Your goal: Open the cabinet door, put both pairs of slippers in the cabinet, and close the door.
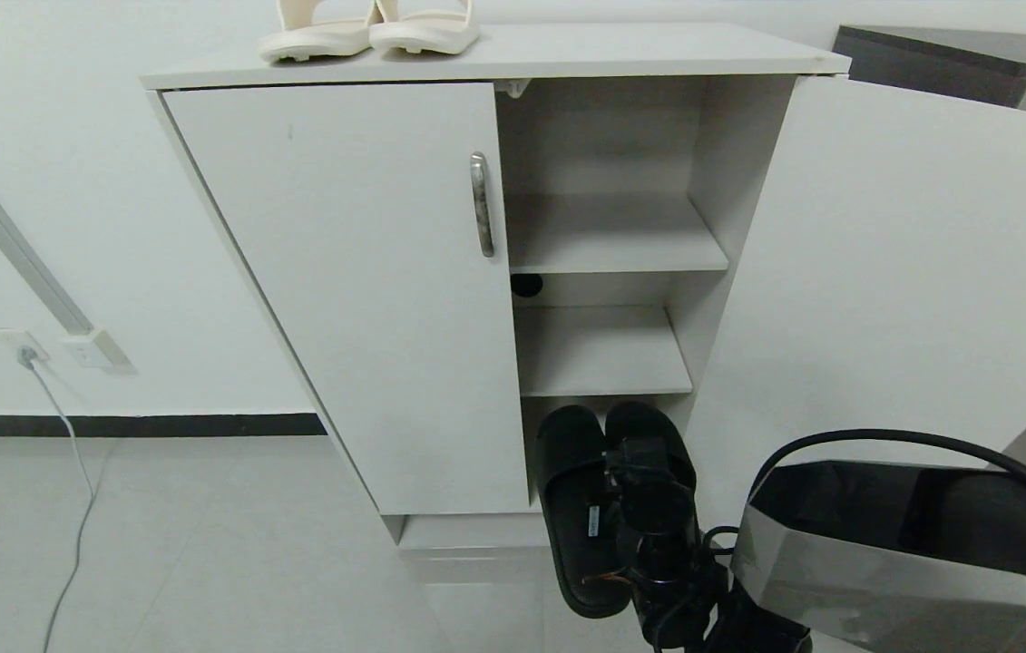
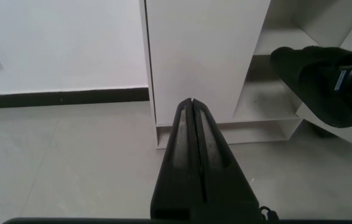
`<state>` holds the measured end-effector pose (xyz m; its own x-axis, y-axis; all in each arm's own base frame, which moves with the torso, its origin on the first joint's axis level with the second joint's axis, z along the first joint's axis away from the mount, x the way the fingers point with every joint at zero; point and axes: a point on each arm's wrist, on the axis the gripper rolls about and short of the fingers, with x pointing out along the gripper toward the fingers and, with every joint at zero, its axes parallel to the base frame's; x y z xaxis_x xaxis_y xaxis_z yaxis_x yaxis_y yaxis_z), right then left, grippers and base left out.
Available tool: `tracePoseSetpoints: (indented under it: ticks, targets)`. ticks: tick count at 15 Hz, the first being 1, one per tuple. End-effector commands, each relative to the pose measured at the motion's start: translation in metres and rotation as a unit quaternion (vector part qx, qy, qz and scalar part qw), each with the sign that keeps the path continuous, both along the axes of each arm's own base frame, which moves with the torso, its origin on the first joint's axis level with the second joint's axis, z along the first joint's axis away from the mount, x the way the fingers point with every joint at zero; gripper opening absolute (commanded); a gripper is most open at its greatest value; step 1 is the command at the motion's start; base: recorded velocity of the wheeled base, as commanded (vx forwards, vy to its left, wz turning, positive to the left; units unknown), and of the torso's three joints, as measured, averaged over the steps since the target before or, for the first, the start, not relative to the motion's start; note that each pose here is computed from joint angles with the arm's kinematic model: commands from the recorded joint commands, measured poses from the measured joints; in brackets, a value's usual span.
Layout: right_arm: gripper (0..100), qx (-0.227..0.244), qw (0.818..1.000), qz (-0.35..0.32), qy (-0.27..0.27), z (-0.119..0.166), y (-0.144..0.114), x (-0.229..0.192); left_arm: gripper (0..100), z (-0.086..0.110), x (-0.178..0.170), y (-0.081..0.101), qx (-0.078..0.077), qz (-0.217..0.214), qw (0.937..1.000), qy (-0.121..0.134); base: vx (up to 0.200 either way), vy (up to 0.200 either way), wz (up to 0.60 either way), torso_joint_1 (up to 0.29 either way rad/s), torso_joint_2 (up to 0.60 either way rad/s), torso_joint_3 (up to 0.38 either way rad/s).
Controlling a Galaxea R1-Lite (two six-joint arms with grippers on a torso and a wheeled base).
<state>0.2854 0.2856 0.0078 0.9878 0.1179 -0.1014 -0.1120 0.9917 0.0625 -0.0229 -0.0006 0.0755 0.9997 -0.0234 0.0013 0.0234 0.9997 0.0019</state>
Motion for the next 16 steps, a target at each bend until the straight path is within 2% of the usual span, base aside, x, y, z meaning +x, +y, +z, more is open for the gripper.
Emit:
tracePoseSetpoints:
  ticks: [1, 9, 16]
  targets:
    - [0, -0.024, 1.0, -0.008, -0.01, -0.0147, -0.0052, 0.0059, 0, 0.0005, 0.0, 0.0, 0.0, 0.0, 1.0, 0.0, 0.0, 0.0, 0.0, 0.0, 0.0, 0.0]
    - [0, -0.019, 0.999, -0.022, -0.02, -0.011, -0.0074, 0.011, 0, 0.0005, 0.0, 0.0, -0.001, 0.0, 1.0, 0.0, 0.0, 0.0, 0.0, 0.0, 0.0, 0.0]
    - [0, -0.018, 0.999, -0.025, -0.022, -0.0103, -0.0082, 0.0129, 0, 0.0005, 0.0, 0.0, -0.001, 0.0, 1.0, 0.0, 0.2, 0.0, 0.0, 0.002, 0.0, 0.0]
